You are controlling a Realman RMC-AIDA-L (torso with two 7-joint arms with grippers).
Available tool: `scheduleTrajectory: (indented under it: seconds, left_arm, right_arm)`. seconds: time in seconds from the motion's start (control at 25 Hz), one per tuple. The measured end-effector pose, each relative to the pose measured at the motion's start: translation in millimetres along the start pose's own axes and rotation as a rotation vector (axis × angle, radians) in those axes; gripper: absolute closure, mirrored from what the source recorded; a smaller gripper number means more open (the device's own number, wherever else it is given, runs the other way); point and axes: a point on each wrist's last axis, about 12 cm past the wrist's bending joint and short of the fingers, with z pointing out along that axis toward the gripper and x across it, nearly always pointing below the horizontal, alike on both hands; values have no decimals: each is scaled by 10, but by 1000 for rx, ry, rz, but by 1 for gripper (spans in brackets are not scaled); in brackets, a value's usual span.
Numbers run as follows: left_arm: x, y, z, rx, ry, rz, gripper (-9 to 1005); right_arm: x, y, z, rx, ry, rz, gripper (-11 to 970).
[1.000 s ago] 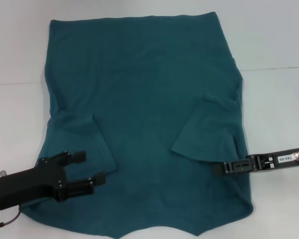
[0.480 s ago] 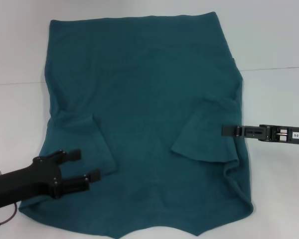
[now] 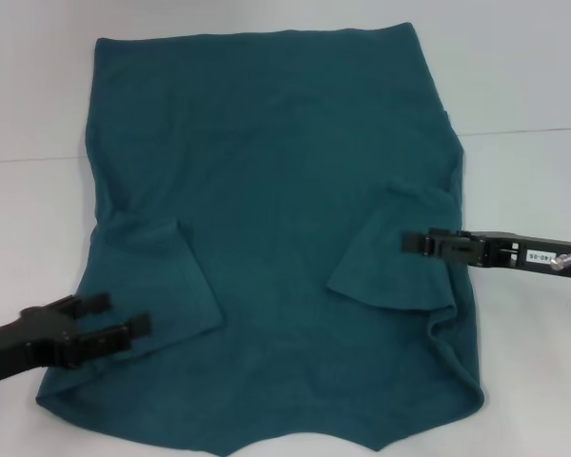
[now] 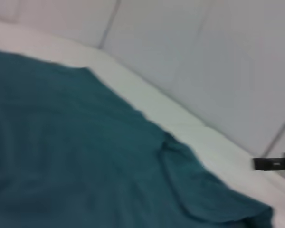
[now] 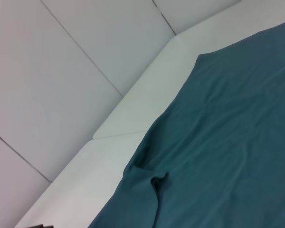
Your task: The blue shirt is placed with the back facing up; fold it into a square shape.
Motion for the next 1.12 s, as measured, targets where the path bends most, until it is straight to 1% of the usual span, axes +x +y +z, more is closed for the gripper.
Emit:
scheduleTrajectory:
  seconds: [0.12, 0.2, 0.28, 0.56, 0.8, 1.12]
  left_arm:
    - [31, 74, -73, -74, 28, -68, 45]
    - [48, 108, -116, -104, 50, -92, 45]
    - [56, 120, -138, -115, 60, -101, 45]
    - [146, 215, -401, -196, 80, -189, 45]
    - [218, 239, -510, -224, 134, -263, 45]
    - [213, 241, -522, -227, 179, -298, 46]
  right_arm:
    - [-9, 12, 51, 4, 7, -10, 25]
    - [-17, 16, 83, 7, 14, -16, 25]
    - [-34, 31, 122, 4, 14, -19, 25]
    - [-146, 65, 215, 2, 4, -33, 30]
    - [-210, 98, 305, -4, 3, -46, 36]
    - [-265, 103, 311, -2, -4, -49, 39]
